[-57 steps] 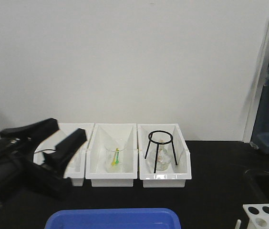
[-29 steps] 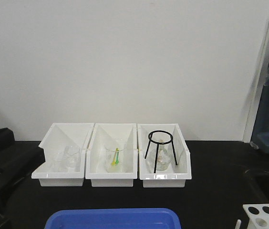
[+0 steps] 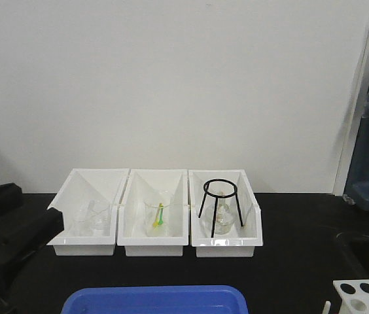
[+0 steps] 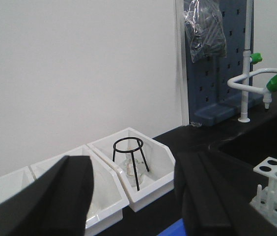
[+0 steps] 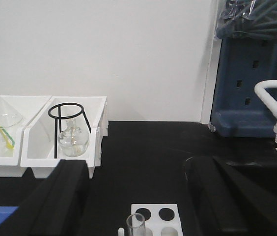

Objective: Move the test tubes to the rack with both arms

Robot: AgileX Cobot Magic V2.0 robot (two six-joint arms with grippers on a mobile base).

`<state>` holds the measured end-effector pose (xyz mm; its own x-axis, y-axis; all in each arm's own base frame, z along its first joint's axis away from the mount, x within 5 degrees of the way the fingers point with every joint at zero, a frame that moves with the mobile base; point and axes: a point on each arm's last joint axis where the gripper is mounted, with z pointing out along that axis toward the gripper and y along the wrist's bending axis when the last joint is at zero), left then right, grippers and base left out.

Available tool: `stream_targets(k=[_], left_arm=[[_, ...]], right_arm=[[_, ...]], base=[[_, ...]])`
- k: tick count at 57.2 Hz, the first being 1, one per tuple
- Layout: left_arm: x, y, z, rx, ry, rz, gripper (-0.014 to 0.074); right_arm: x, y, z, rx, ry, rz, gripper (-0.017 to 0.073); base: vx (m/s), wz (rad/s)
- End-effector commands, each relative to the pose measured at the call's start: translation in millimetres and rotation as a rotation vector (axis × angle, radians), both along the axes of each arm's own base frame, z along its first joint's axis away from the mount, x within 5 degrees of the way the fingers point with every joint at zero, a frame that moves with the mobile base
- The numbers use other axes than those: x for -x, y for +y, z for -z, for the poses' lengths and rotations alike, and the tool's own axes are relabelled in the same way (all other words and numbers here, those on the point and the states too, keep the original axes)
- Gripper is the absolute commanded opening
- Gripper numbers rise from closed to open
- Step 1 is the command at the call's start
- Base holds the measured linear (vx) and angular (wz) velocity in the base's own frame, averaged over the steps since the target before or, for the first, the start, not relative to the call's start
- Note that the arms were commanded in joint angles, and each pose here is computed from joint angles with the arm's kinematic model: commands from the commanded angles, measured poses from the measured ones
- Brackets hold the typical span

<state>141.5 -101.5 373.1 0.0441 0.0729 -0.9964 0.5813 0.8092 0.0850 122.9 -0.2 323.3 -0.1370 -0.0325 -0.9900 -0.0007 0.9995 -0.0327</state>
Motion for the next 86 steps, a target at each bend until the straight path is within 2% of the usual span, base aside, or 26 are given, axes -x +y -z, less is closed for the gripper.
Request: stream_targets(k=[1, 10, 18, 26, 36, 45, 50, 64, 70, 86], left_arm=[[2, 1.6, -16, 0.071, -0.062, -0.004, 0.0471], [4, 3.3, -16, 0.071, -0.061, -0.003, 0.0412], [23, 21.7, -8, 0.094, -0.099, -0.032, 0.0325], [41, 50.5, 10, 0.127, -0.127, -0.149, 0.0206], [63, 79.8, 37, 0.133, -0.181, -0.347, 0.0078], [77, 92.8, 70, 0.117, -0.182, -0.481, -0.0008], [83, 96.5, 92, 0.109, -0.177, -0.53, -0.0006], [86, 98.7, 158, 0.098, -0.105, -0.564, -0.0006], [87, 97.8, 165, 0.076, -0.021, -0.557, -0.0006], [87, 97.7, 167, 0.071, -0.006, -0.559, -0.0005]], right_arm=[[0, 0, -20, 0.013, -0.121, 0.001, 0.0487], [0, 0, -20, 0.013, -0.122, 0.001, 0.0487], [0, 0, -20, 0.013, -0.122, 0.001, 0.0487], [0, 0, -20, 0.013, -0.122, 0.001, 0.0487], [0, 0, -20, 0.013, -0.122, 0.001, 0.0487], [0, 0, -20, 0.013, -0.122, 0.001, 0.0487], [0, 0, -20, 0.013, -0.122, 0.001, 0.0487], [0, 0, -20, 0.013, -0.122, 0.001, 0.0487], [0, 0, -20, 0.013, -0.122, 0.001, 0.0487], [0, 0, -20, 0.013, -0.118, 0.001, 0.0487]], base=[[0.0, 0.0], [0.0, 0.0], [0.0, 0.0], [0.0, 0.0], [0.0, 0.0], [0.0, 0.0], [0.0, 0.0], [0.0, 0.0], [0.0, 0.0], [0.0, 0.0]])
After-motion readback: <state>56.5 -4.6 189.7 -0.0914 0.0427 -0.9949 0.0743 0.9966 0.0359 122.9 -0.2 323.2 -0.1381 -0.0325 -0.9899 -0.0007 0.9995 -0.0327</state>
